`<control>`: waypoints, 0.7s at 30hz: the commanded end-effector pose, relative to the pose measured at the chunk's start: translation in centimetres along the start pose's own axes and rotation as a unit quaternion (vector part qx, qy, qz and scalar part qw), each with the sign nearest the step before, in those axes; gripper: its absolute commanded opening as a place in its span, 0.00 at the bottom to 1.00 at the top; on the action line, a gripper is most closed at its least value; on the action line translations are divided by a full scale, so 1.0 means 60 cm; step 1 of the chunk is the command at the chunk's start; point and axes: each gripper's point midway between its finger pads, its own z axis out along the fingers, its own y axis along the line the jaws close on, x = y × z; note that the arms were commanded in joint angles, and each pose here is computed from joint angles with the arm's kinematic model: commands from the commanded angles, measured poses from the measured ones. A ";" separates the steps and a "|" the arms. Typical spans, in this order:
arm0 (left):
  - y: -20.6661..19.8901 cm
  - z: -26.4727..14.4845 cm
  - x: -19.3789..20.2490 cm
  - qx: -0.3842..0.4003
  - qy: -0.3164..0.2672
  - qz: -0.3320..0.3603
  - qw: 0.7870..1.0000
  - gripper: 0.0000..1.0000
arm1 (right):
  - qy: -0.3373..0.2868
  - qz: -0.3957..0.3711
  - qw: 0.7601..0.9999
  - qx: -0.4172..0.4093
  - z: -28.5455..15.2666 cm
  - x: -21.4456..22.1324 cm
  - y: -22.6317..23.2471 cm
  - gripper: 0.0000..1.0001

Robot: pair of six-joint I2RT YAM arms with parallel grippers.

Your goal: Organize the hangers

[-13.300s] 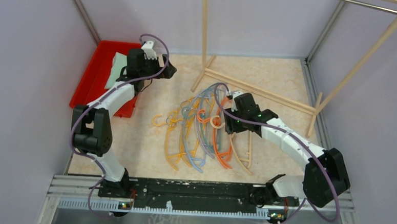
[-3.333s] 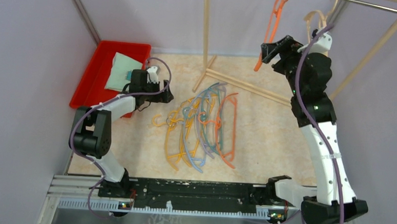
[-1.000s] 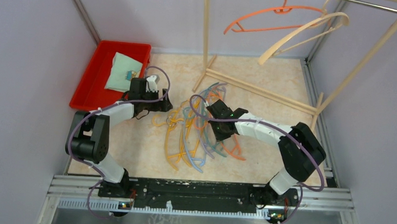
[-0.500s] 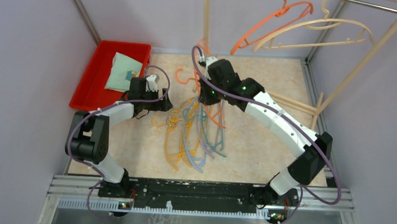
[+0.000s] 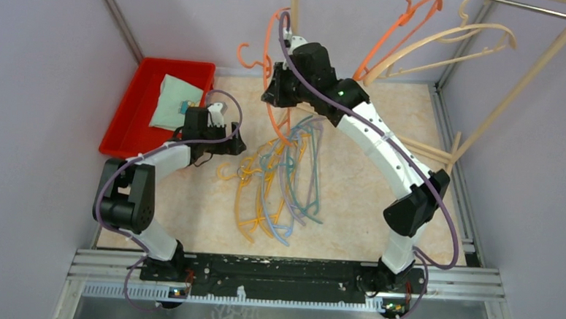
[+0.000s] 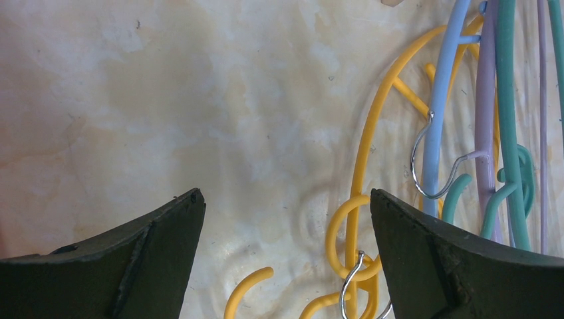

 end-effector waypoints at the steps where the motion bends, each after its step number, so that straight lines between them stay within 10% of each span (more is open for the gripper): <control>1: 0.001 -0.017 -0.029 -0.011 -0.024 0.022 0.999 0.99 | -0.116 0.029 0.993 -0.010 -0.064 -0.116 0.022 0.00; 11: 0.007 -0.012 -0.011 -0.015 -0.014 0.018 1.000 0.99 | -0.167 0.019 0.986 0.003 -0.156 -0.139 0.018 0.00; 21: 0.000 -0.001 -0.021 -0.003 -0.014 0.007 1.000 0.99 | -0.082 -0.008 0.995 -0.053 -0.209 -0.059 0.045 0.00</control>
